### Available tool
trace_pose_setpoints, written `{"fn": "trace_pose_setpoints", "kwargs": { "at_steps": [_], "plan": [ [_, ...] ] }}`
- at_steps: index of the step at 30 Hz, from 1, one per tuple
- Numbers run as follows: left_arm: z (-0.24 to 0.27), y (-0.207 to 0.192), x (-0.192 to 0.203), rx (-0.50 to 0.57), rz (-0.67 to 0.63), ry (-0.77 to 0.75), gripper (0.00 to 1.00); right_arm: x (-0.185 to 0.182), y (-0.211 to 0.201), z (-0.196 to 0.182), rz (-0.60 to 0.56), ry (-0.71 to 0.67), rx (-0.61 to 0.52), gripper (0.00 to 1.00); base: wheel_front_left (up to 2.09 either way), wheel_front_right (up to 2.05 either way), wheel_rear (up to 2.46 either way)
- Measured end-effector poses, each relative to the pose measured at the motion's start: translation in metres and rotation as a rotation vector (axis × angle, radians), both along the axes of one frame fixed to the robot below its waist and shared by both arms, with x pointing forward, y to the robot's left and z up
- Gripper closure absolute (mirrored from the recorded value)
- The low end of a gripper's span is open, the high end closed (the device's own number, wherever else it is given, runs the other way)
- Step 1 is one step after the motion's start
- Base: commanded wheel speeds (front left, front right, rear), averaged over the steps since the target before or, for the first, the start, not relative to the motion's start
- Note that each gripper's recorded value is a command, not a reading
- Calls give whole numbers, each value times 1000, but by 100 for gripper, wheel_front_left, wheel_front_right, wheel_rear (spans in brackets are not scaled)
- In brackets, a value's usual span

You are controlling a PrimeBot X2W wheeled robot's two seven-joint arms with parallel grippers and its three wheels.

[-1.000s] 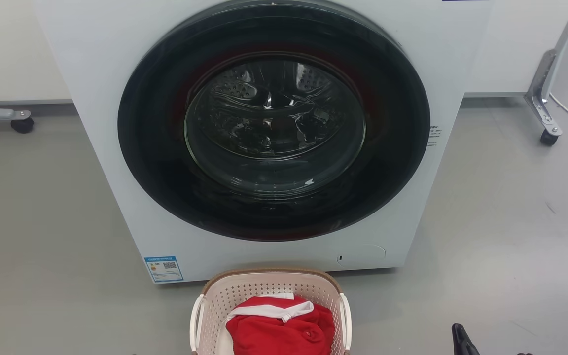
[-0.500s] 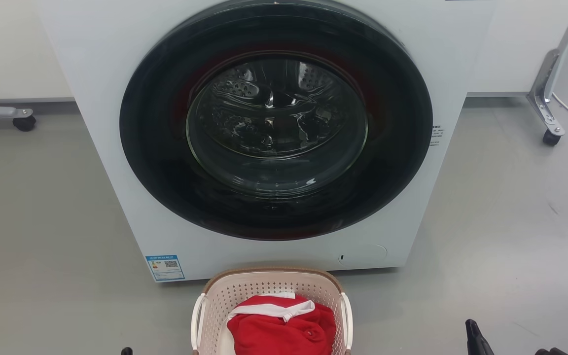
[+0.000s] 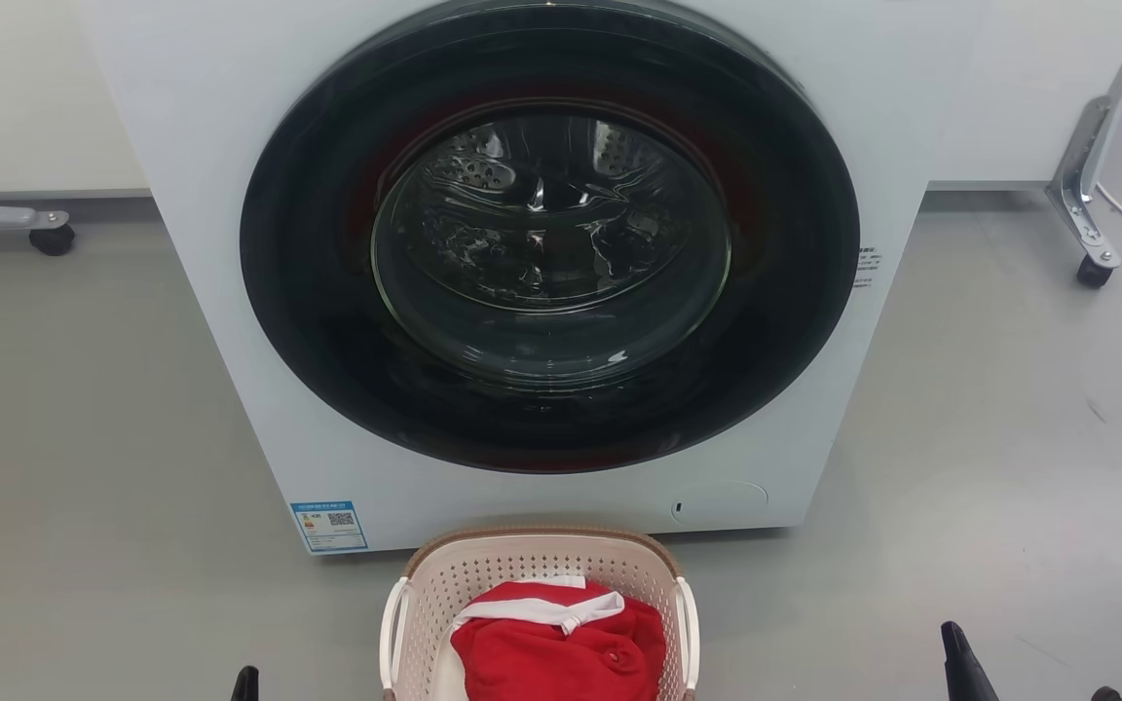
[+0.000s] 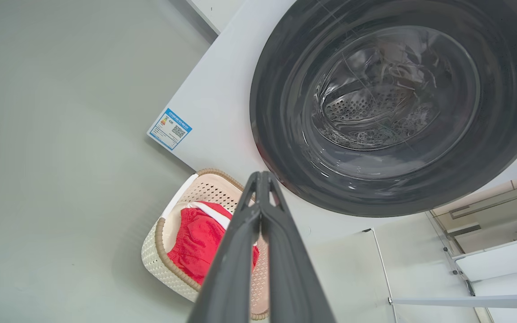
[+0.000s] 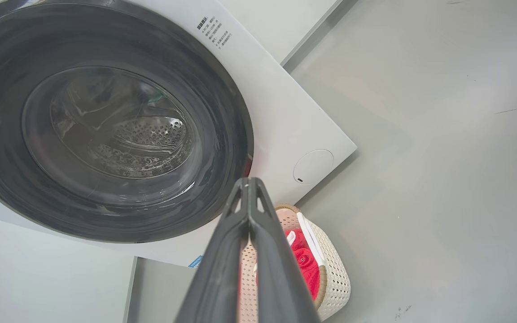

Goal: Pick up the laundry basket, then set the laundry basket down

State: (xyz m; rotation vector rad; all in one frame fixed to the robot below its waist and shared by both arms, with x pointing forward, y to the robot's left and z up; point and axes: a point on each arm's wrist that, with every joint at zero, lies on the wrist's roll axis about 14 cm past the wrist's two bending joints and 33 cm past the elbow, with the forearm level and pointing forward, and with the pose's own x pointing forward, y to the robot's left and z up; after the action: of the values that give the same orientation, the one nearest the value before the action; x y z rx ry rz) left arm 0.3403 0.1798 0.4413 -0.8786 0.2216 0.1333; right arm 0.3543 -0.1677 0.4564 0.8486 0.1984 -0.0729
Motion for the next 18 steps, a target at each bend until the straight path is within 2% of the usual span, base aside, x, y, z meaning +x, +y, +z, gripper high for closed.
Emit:
{"fn": "trace_pose_setpoints", "kwargs": {
  "at_steps": [18],
  "plan": [
    [7, 2, 12, -231, 30, -24, 100, 10, -12, 5, -50, -9, 234, 100, 0, 0, 0]
  ]
}}
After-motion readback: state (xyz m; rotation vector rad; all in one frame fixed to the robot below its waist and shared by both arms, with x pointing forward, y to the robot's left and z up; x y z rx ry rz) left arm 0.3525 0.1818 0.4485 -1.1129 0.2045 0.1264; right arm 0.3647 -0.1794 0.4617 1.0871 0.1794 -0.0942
